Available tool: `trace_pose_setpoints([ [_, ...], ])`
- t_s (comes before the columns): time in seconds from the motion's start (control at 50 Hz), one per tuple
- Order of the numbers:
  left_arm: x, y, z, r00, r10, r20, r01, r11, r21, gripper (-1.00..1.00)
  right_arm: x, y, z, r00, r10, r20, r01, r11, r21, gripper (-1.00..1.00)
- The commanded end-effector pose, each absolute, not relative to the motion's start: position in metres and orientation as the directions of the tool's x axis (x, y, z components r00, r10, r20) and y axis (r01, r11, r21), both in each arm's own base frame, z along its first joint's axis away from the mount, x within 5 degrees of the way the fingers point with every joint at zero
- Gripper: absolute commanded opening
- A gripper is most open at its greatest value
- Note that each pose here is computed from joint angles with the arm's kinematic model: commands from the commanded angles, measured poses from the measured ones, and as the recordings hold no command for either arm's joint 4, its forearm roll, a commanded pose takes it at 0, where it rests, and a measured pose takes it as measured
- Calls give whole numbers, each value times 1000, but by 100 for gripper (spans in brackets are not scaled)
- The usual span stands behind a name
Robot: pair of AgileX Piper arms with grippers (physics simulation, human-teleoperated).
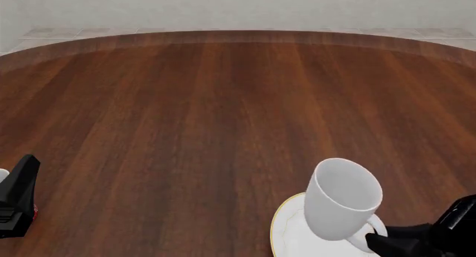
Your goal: Put the white mug on the plate.
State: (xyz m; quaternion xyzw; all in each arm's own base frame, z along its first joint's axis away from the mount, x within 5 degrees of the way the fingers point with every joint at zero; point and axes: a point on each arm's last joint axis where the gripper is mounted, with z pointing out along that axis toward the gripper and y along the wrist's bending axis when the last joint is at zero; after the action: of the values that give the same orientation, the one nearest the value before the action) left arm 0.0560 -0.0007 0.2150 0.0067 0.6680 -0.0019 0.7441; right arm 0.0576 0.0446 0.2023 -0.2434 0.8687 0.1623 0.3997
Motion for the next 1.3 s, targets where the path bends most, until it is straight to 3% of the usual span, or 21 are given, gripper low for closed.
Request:
trace_pose_setpoints([
  [0.02,56,-1,215,107,6,-994,12,1000,7,100,59,46,194,-578,-295,-761,-548,831,94,-100],
  [0.94,56,-1,215,107,6,-994,12,1000,7,100,63,49,178,-614,-318,-723,-539,838,89,-100],
  [0.96,56,-1,215,107,6,-994,12,1000,7,100,63,48,177,-619,-318,-718,-536,839,90,100],
  [1.3,56,-1,215,107,6,-994,12,1000,7,100,63,48,181,-615,-316,-722,-535,840,88,100],
])
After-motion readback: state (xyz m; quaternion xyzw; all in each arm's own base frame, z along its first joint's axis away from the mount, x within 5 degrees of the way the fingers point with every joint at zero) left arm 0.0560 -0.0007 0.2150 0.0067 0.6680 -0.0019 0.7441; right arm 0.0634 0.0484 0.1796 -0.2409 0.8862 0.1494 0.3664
